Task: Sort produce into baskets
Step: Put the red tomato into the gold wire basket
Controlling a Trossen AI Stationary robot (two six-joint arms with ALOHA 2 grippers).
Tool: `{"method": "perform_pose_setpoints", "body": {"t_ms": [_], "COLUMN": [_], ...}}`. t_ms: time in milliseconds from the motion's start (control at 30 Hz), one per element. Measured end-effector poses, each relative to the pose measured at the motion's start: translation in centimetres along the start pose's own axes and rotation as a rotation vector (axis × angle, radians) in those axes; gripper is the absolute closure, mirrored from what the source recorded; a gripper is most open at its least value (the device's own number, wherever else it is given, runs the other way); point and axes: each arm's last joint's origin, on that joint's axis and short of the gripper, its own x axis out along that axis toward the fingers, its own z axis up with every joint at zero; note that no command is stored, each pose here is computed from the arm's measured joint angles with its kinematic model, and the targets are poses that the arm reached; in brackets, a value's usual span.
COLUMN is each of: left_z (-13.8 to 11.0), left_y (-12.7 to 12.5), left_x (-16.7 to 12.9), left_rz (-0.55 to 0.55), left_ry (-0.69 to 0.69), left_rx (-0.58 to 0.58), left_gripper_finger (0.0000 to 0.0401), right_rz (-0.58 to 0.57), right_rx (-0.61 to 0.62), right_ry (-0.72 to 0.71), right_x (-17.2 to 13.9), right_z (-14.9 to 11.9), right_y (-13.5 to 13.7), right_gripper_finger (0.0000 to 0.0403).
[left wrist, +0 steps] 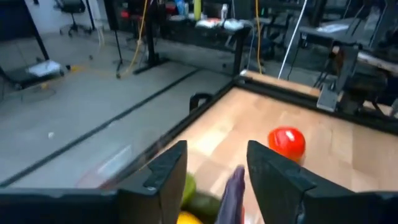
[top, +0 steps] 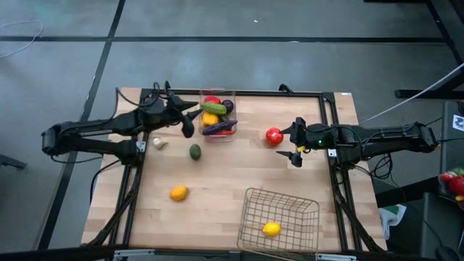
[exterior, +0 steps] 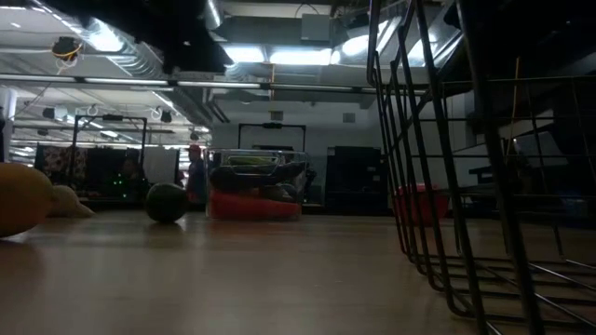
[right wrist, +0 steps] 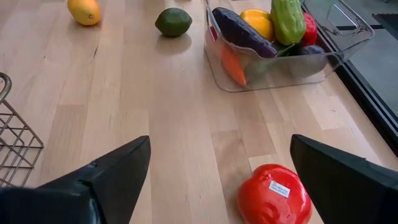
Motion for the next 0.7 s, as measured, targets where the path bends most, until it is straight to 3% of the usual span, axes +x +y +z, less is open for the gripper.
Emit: {"method": "perform_pose_setpoints", "body": {"t_ms": [200, 333, 700], "left_z": [-0.1, -0.3, -5.5], "left_y": [0.8, 1.3, 2.3], "left_x": [-2.7, -4.4, -7.6], "left_rz": [0.005, -0.004, -0.118], "left_ry": [0.047, 0.006, -0.137], "left_rx": [-0.025, -0.027, -0.100], "left_gripper_finger": [0.0286, 0.0319, 0.0370], "right_rz": [0.000, 0.000, 0.000], "right_rx": [0.000, 0.000, 0.000], "right_ry": [0.000, 0.001, 0.002], "right_x": [0.0, 0.0, 0.0], "right_z": [0.0, 0.0, 0.0], "right_y": [0.0, 0.0, 0.0], "right_gripper_finger": [0.0020, 0.0020, 0.0020]}}
